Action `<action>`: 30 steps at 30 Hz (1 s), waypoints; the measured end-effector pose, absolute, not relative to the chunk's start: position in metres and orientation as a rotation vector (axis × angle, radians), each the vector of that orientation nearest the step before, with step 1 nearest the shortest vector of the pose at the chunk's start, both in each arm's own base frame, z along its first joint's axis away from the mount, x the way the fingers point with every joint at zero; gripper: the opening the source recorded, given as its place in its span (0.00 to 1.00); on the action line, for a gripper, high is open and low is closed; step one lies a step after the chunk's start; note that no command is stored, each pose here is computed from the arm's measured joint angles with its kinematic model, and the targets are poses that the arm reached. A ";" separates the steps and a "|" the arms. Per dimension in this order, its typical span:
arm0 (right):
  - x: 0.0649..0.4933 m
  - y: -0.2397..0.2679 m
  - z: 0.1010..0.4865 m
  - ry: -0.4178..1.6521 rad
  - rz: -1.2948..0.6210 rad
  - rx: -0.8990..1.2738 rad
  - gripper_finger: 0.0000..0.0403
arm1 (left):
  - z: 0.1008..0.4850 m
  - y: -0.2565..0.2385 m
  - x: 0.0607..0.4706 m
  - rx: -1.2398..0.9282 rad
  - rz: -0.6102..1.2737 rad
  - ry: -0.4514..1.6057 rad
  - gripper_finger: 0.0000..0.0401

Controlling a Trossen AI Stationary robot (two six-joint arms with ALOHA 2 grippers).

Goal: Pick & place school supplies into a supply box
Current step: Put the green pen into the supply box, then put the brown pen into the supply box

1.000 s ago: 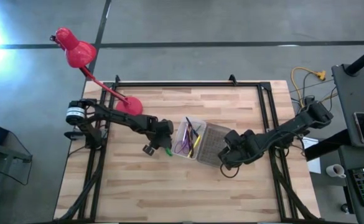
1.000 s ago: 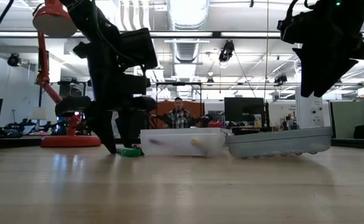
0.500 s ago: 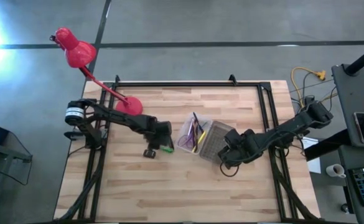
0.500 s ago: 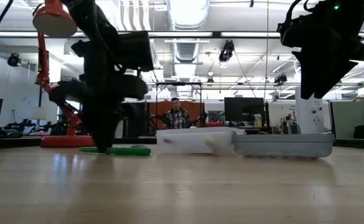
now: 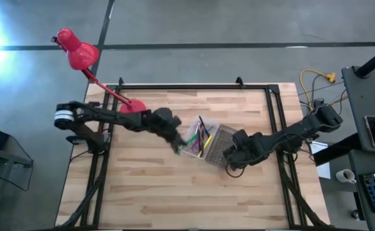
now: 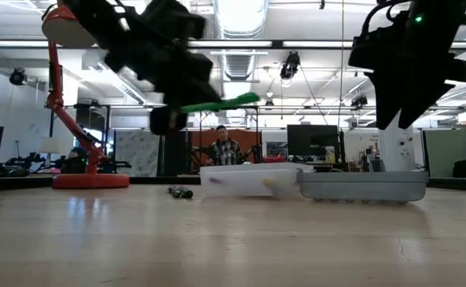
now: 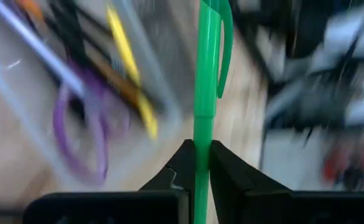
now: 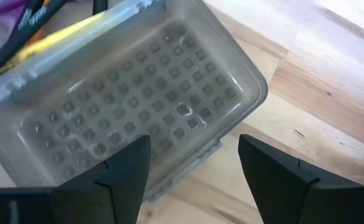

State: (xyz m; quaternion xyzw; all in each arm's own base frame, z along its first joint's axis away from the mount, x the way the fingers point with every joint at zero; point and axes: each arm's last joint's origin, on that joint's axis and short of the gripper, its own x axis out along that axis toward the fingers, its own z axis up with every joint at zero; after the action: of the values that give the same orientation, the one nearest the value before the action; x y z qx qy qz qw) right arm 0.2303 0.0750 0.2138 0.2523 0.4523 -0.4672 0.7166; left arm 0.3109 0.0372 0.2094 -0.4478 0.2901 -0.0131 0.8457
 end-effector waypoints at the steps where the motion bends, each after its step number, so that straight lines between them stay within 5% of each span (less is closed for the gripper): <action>1: 0.231 0.074 0.214 0.991 -1.043 0.563 0.58 | 0.208 0.042 0.316 -0.991 -0.002 0.562 0.03; 10: 0.231 0.073 0.214 0.977 -1.054 0.578 0.58 | 0.162 0.053 0.345 -1.356 0.197 0.493 0.10; 17: 0.231 0.073 0.214 0.972 -1.058 0.586 0.58 | 0.173 0.051 0.353 -1.324 0.142 0.432 0.24; 23: 0.231 0.073 0.214 0.982 -1.047 0.569 0.58 | 0.210 0.045 0.334 -0.864 -0.033 0.460 0.27; 30: 0.231 0.073 0.214 0.994 -1.034 0.549 0.58 | 0.212 0.023 0.277 -0.116 -0.229 0.889 0.28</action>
State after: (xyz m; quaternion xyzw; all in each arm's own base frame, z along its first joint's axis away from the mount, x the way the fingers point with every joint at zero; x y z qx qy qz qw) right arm 0.2313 0.0733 0.2140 0.2481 0.4496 -0.4678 0.7194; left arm 0.2768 0.0233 0.2122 -0.0561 0.4286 -0.1106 0.8949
